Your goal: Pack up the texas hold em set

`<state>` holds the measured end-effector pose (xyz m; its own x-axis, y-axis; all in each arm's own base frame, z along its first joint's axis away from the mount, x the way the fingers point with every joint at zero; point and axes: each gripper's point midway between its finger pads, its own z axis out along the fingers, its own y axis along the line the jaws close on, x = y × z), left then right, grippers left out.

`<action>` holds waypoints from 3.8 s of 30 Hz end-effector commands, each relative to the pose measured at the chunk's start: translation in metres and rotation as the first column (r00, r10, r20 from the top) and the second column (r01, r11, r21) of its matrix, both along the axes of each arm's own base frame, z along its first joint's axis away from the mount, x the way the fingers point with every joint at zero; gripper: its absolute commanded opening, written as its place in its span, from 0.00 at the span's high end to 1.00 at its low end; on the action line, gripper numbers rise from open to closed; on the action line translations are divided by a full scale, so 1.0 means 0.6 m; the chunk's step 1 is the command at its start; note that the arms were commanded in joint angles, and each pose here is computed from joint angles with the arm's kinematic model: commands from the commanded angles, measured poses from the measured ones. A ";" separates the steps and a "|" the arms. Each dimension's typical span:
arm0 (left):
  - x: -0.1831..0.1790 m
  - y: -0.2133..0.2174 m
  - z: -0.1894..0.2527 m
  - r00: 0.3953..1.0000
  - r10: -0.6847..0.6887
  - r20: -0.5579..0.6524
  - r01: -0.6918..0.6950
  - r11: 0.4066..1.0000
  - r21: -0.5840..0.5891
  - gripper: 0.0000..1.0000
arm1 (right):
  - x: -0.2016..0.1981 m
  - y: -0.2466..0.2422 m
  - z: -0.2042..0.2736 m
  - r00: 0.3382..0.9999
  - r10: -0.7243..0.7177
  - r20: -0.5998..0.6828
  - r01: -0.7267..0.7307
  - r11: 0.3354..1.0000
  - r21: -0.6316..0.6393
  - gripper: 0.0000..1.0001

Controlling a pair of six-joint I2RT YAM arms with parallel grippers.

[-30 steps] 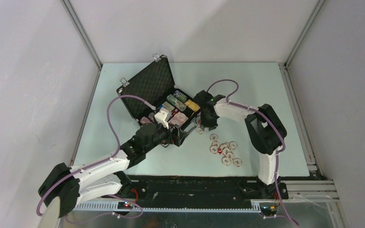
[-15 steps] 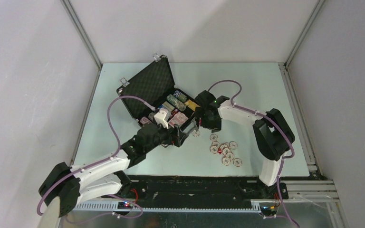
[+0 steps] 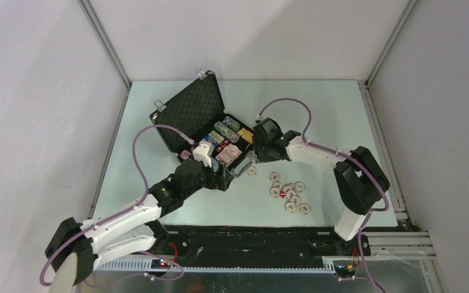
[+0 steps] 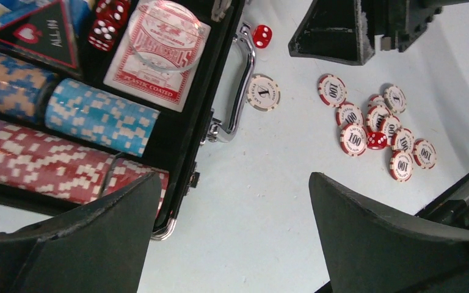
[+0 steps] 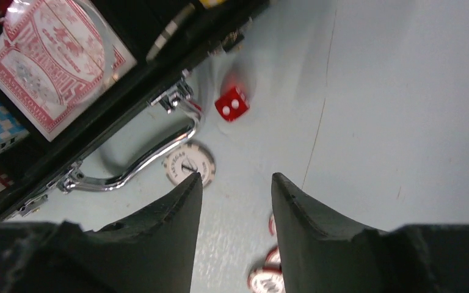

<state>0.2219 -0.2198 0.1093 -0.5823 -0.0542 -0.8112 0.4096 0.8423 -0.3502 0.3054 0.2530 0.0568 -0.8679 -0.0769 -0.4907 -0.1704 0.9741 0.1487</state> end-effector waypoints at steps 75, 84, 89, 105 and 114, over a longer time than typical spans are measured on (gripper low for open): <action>-0.181 0.167 0.519 0.935 0.208 0.286 0.114 0.590 -0.799 0.02 | 0.020 0.001 0.088 0.944 0.078 0.320 -0.154 0.964 0.217 1.00; -0.195 0.180 0.532 0.917 0.219 0.333 0.157 0.569 -0.807 0.02 | 0.014 -0.002 0.096 0.944 0.071 0.322 -0.150 0.962 0.228 1.00; -0.202 0.174 0.538 0.916 0.188 0.355 0.180 0.599 -0.781 0.02 | 0.010 -0.004 0.100 0.942 0.067 0.328 -0.151 0.959 0.238 1.00; -0.202 0.196 0.485 0.918 0.223 0.327 0.120 0.631 -0.767 0.02 | -0.009 0.036 0.144 0.903 0.116 0.414 -0.241 0.934 0.263 1.00; -0.158 0.202 0.400 0.927 0.270 0.262 -0.066 0.803 -0.593 0.02 | -0.013 0.096 0.202 0.827 0.158 0.540 -0.346 0.900 0.267 1.00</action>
<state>0.1145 -0.1049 0.3719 -0.2521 -0.7109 -0.6566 0.5301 0.4662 -0.7083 0.2844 0.2972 0.1382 -0.5747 -0.0662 -0.8157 -0.5084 0.8099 0.2925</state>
